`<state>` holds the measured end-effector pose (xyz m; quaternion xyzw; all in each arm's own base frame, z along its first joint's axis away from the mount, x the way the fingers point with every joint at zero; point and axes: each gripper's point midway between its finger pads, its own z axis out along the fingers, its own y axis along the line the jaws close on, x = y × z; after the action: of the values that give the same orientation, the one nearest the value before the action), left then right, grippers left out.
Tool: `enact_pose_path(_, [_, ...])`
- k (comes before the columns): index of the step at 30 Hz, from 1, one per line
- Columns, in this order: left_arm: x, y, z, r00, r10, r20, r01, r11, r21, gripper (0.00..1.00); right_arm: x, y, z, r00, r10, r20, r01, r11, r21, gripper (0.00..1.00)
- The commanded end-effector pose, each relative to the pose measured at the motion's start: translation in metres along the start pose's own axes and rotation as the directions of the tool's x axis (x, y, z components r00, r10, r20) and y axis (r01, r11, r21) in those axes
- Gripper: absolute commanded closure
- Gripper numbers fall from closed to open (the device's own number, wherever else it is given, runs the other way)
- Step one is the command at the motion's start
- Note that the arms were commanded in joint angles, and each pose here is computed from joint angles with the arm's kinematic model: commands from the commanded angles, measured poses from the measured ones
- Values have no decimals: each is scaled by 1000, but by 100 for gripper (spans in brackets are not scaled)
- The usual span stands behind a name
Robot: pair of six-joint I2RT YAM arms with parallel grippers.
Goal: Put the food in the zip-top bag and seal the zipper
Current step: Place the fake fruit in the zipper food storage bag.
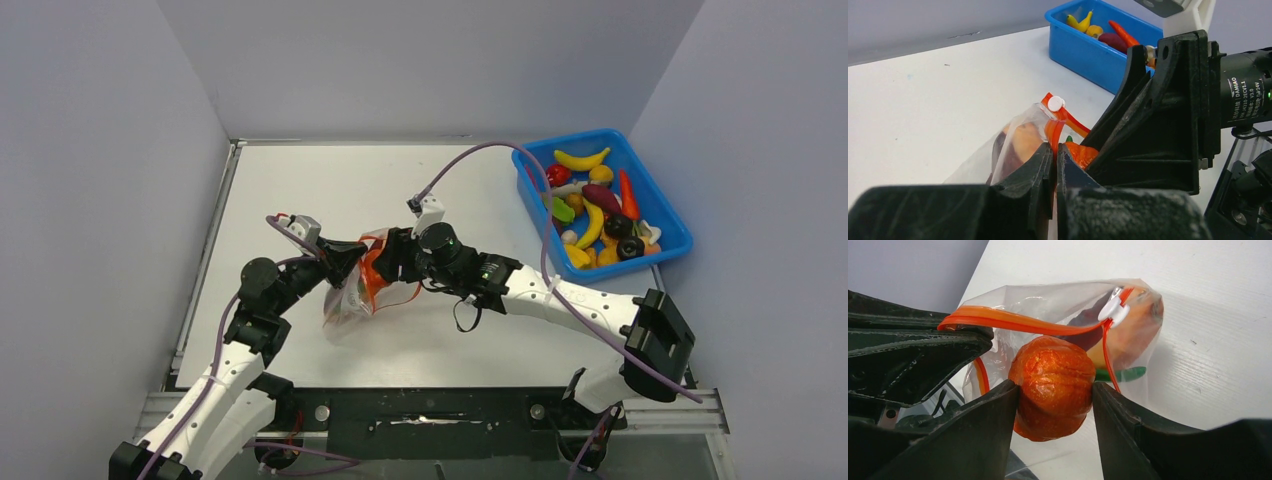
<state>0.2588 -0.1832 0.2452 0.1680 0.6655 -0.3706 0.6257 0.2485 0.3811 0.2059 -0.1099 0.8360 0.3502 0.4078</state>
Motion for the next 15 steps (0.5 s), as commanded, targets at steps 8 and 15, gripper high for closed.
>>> enact_pose_path(8, [-30, -13, 0, 994, 46, 102, -51, 998, 48, 100, -48, 33, -22, 990, -39, 132, 52, 994, -96, 26])
enact_pose_path(15, [-29, -11, 0, 994, 56, 93, -60, 997, 41, 100, -57, 30, -36, 974, -172, 145, 187, 977, -103, 26])
